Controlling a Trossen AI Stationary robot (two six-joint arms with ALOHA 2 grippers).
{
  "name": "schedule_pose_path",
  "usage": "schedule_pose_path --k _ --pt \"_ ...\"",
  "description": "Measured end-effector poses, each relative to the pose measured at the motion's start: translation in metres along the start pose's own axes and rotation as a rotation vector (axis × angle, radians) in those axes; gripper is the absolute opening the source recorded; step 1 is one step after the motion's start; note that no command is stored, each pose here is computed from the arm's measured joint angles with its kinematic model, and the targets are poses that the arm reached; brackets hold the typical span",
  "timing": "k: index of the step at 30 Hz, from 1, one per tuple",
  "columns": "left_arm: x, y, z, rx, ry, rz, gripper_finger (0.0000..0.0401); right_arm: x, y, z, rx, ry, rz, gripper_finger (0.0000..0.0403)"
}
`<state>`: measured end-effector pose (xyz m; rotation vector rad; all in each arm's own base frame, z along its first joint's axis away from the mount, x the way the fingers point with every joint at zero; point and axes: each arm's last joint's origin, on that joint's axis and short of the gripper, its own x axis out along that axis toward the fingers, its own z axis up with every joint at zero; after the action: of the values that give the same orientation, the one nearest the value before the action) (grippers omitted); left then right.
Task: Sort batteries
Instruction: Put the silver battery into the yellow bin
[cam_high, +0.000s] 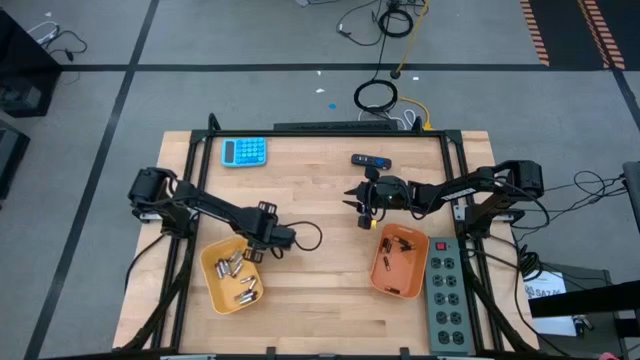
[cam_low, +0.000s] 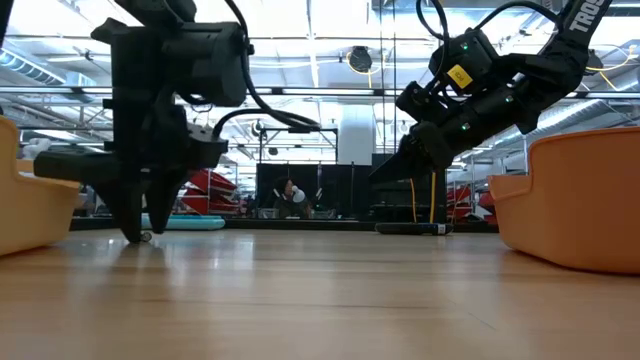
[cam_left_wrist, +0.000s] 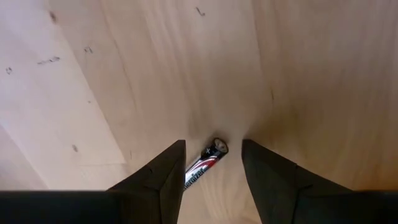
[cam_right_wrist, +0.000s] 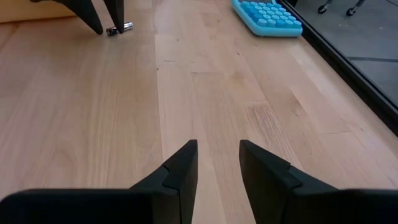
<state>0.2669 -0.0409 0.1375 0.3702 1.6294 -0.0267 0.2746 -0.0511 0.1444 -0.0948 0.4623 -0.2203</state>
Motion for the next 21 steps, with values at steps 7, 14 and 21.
schedule_pose_path --k 7,14,21 --pt "0.004 -0.0003 0.0006 0.058 0.026 0.001 0.0169 0.0 0.0001 -0.0001 0.0 0.0 0.004 0.0109" --pt "0.0052 0.0031 -0.0012 0.123 0.044 0.006 0.0145 0.0 0.0001 -0.0001 0.0 0.0 0.004 0.0109" --pt "0.0072 0.0093 -0.0032 0.159 0.062 0.0 0.012 0.0 0.0001 -0.0001 0.0 0.001 0.003 0.0109"
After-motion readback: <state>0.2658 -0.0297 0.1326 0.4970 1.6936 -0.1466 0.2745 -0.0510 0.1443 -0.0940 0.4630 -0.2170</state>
